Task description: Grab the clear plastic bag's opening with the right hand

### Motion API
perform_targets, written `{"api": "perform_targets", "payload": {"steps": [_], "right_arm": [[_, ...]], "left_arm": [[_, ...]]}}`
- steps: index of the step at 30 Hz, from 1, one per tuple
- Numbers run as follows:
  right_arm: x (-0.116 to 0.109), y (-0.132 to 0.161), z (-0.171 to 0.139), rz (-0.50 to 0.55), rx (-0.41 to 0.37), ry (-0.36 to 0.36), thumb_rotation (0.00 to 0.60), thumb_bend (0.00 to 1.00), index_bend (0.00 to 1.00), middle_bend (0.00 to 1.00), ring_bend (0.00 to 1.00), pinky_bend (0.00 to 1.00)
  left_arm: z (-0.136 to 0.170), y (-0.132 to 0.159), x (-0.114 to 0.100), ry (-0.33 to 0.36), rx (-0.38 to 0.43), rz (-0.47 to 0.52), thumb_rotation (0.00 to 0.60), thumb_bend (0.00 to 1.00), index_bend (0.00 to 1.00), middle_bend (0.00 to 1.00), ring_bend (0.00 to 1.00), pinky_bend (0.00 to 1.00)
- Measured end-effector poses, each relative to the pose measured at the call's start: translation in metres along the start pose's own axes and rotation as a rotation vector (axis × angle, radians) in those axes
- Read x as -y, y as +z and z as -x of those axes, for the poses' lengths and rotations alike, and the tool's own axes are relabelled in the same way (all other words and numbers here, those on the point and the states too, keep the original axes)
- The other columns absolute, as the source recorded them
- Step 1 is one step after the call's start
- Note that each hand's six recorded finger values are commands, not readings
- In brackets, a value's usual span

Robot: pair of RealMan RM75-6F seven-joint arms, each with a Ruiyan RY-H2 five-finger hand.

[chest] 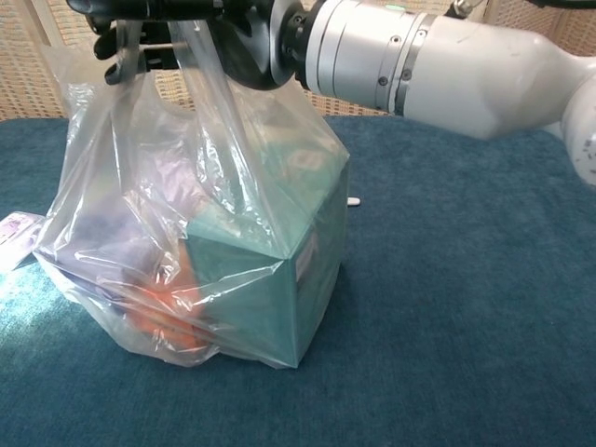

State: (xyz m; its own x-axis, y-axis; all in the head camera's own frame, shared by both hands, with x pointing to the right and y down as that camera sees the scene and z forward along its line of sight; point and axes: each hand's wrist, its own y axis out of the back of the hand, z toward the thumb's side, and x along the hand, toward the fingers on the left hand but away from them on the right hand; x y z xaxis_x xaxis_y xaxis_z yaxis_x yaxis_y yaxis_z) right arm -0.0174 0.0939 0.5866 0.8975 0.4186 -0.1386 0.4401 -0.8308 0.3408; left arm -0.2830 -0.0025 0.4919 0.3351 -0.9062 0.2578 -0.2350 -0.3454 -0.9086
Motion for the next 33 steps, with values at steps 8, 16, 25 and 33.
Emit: {"api": "perform_targets", "payload": {"steps": [8,16,25,33], "right_arm": [[-0.002,0.005,0.002,0.127,0.0,0.004,0.6,0.31,0.66,0.7,0.6,0.6],[-0.007,0.014,0.003,0.393,-0.009,0.007,0.6,0.38,0.75,0.77,0.7,0.67],[-0.021,0.026,0.003,0.664,-0.017,-0.025,0.6,0.45,0.8,0.83,0.77,0.76],[-0.028,0.044,0.005,0.78,-0.035,-0.009,0.6,0.45,0.8,0.83,0.77,0.76]], "left_arm": [[0.008,-0.019,-0.003,0.042,-0.024,-0.059,0.6,0.1,0.32,0.24,0.14,0.07],[0.024,-0.034,-0.004,0.047,-0.03,-0.156,0.6,0.1,0.32,0.24,0.14,0.07],[0.046,-0.049,0.005,-0.012,-0.054,-0.222,0.6,0.1,0.32,0.23,0.14,0.07],[0.064,-0.053,0.011,-0.031,-0.049,-0.296,0.6,0.1,0.32,0.23,0.14,0.07]]}}
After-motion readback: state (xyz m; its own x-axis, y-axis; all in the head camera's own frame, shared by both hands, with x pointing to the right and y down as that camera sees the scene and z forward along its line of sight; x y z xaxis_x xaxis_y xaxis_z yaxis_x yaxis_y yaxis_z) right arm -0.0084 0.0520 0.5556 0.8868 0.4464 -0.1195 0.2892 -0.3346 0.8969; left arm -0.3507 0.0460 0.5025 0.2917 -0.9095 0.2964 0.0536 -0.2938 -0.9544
